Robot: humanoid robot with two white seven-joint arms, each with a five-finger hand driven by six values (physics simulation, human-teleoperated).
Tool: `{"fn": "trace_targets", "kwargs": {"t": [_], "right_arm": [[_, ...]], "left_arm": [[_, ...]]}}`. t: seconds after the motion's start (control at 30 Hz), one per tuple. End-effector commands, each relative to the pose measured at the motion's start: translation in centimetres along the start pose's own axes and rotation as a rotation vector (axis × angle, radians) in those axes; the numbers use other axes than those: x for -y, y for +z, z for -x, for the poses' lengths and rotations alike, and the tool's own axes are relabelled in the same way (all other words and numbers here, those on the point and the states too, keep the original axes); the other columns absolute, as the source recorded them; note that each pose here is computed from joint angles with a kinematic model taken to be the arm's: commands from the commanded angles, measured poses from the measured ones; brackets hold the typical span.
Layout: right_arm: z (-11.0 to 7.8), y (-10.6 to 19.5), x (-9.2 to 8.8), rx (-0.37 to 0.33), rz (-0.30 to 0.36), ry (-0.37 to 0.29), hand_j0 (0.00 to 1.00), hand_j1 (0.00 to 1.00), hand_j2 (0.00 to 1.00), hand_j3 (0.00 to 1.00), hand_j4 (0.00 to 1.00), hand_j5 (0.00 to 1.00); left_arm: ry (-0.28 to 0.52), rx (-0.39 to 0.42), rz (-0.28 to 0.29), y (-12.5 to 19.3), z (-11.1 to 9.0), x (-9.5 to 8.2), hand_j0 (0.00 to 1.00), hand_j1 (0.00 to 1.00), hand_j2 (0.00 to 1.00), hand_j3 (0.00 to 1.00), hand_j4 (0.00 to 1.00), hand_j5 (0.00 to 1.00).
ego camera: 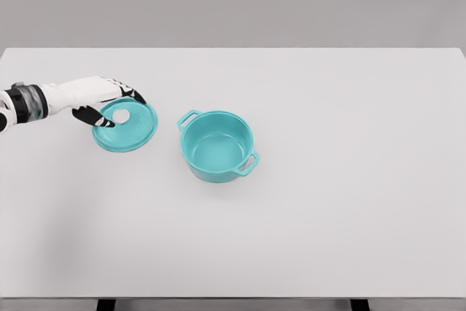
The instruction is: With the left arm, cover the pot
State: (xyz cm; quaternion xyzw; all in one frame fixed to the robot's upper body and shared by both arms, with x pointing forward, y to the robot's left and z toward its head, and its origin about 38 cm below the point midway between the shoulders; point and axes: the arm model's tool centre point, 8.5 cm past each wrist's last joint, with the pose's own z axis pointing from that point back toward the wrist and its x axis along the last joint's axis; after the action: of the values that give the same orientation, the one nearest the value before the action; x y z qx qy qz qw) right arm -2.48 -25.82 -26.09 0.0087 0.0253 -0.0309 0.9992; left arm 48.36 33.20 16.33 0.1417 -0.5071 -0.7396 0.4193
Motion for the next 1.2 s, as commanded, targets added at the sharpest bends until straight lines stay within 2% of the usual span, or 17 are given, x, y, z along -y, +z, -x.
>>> {"fn": "trace_targets", "kwargs": {"t": [0.0, 0.3, 0.6, 0.67, 0.9, 1.17], "right_arm": [[0.0, 0.0, 0.0, 0.000, 0.000, 0.000, 1.00, 1.00, 1.00, 1.00, 1.00, 1.00], [0.0, 0.0, 0.0, 0.000, 0.000, 0.000, 1.00, 1.00, 1.00, 1.00, 1.00, 1.00], [0.0, 0.0, 0.0, 0.000, 0.000, 0.000, 1.00, 1.00, 1.00, 1.00, 1.00, 1.00], [0.0, 0.0, 0.0, 0.000, 0.000, 0.000, 1.00, 1.00, 1.00, 1.00, 1.00, 1.00], [-0.1, 0.0, 0.0, 0.001, 0.000, 0.000, 1.00, 1.00, 1.00, 1.00, 1.00, 1.00], [0.0, 0.0, 0.0, 0.000, 0.000, 0.000, 1.00, 1.00, 1.00, 1.00, 1.00, 1.00]], "left_arm": [[0.004, -0.001, -0.002, 0.1, 0.0, 0.0, 0.79, 0.79, 0.79, 0.79, 0.79, 0.79], [-0.015, -0.001, 0.003, 0.5, 0.0, -0.3, 0.79, 0.79, 0.79, 0.79, 0.79, 0.79], [-0.068, 0.021, 0.029, 0.4, -1.1, -0.4, 0.78, 0.78, 0.78, 0.78, 0.78, 0.78], [-0.074, 0.018, 0.033, 0.4, -1.1, -0.4, 0.75, 0.75, 0.75, 0.75, 0.75, 0.75], [-0.087, -0.015, 0.064, 0.5, -0.4, 0.3, 0.75, 0.75, 0.75, 0.75, 0.75, 0.75], [-0.093, -0.022, 0.068, 0.4, -0.3, 0.3, 0.73, 0.73, 0.73, 0.73, 0.73, 0.73]]}}
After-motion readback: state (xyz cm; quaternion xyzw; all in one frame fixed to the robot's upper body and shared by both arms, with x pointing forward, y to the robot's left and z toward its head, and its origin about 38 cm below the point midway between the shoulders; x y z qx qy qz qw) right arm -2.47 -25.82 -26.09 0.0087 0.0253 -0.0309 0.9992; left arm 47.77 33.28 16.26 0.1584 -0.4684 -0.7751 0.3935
